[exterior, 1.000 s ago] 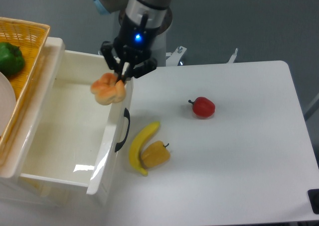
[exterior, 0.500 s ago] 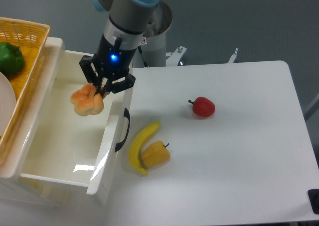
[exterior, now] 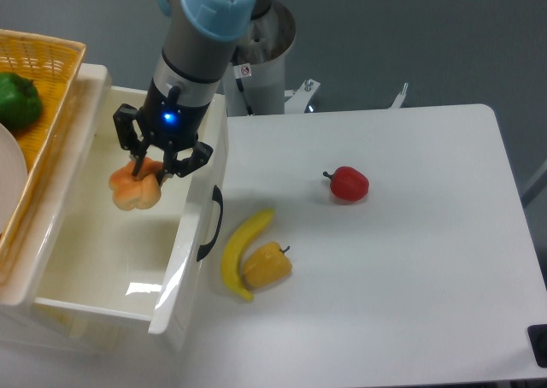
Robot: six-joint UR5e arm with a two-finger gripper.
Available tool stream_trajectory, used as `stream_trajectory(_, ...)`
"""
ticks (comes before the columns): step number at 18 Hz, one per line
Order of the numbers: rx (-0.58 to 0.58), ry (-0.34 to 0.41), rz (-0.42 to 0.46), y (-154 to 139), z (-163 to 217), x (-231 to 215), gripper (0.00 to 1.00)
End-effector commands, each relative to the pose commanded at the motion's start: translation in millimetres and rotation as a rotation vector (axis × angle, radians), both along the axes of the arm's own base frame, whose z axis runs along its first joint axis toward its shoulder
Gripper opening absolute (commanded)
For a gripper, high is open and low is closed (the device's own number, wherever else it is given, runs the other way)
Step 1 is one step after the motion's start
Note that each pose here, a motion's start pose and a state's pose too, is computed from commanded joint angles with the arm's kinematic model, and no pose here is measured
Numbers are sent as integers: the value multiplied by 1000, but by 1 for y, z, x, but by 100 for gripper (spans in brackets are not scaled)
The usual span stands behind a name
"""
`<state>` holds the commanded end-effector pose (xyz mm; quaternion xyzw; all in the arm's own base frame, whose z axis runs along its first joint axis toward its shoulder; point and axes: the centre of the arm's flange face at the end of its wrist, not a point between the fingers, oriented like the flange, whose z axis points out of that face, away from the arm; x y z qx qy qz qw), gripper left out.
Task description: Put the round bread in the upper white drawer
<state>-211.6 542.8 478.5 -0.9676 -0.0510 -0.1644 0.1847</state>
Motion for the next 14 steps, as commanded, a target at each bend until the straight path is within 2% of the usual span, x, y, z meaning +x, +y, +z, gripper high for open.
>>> stream_trajectory(2,9,9,-9,3,0,3,72)
stream_trajectory(14,19,20,-14,4,1,9,72)
